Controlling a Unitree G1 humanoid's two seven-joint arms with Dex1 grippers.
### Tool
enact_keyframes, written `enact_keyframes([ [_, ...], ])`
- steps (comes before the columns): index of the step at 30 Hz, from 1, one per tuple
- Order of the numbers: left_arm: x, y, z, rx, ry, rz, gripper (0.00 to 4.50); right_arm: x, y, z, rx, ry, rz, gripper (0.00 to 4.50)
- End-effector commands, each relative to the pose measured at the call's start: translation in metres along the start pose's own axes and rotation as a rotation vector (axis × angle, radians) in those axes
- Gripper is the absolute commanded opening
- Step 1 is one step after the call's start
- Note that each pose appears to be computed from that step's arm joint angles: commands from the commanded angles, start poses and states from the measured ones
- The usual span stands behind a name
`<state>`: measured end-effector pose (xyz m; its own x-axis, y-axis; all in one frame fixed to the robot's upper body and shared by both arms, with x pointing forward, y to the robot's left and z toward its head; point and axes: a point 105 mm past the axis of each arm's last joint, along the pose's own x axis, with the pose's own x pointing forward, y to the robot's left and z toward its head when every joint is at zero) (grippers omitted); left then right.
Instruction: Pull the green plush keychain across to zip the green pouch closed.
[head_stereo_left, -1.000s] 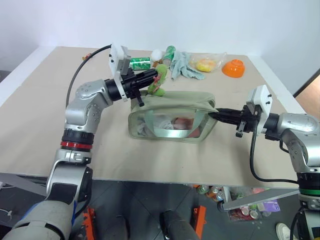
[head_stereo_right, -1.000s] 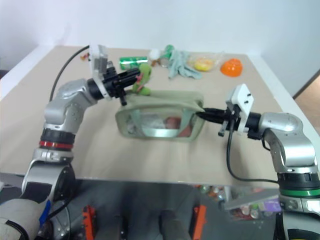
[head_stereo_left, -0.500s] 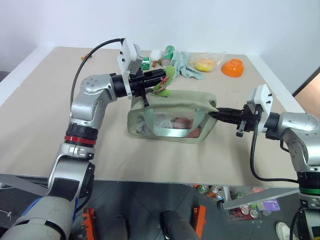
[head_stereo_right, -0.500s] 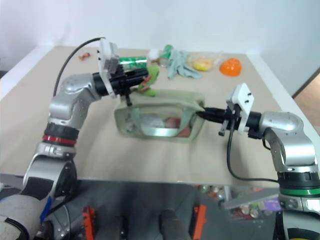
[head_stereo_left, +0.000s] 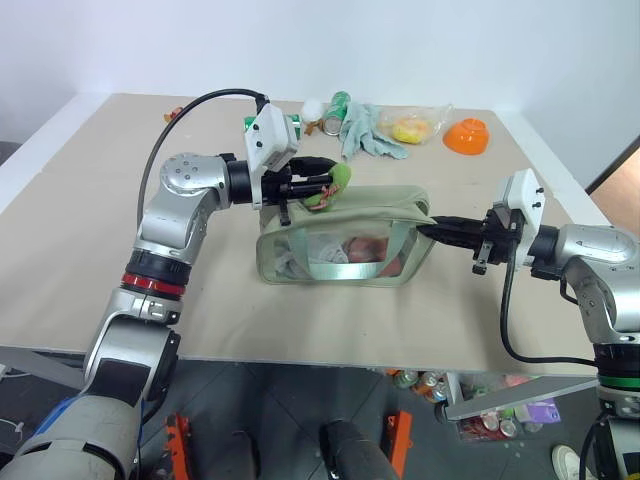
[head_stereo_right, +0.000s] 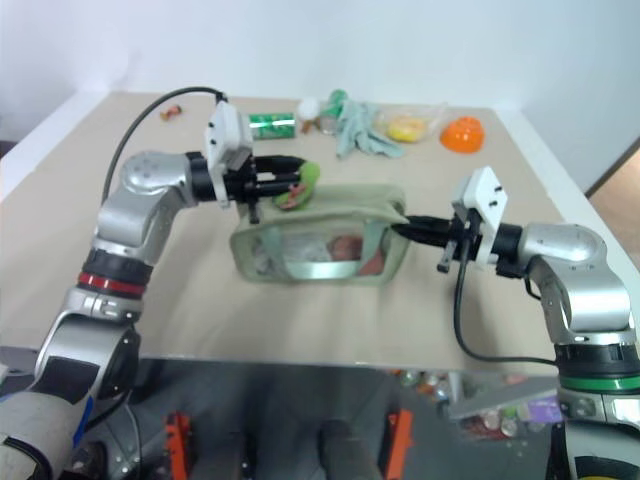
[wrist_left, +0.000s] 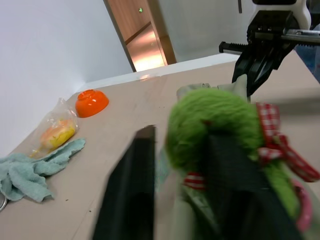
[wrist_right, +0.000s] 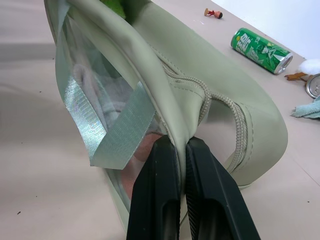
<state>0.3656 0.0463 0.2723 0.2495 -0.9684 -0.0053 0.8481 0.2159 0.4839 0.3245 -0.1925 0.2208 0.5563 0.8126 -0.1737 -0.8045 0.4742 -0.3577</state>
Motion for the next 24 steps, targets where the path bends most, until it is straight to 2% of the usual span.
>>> enact_keyframes([
  [1, -0.009, 0.013, 0.016, 0.107, 0.006, 0.022, 2.69, -0.003, -0.004, 0.014, -0.051, -0.032, -0.017, 0.0],
  [5, -0.019, 0.021, 0.016, 0.148, 0.035, 0.043, 4.05, -0.002, -0.004, 0.013, -0.052, -0.03, -0.015, 0.0],
  [11, -0.041, 0.036, 0.016, 0.143, 0.052, 0.12, 4.05, 0.001, -0.004, 0.012, -0.051, -0.031, -0.009, 0.0],
  [17, -0.072, 0.049, 0.017, 0.04, 0.011, 0.262, 4.05, 0.002, -0.004, 0.012, -0.049, -0.032, -0.002, 0.0],
  [24, -0.102, 0.035, 0.009, -0.127, -0.042, 0.364, 4.05, 0.001, -0.005, 0.01, -0.049, -0.026, 0.001, 0.0],
])
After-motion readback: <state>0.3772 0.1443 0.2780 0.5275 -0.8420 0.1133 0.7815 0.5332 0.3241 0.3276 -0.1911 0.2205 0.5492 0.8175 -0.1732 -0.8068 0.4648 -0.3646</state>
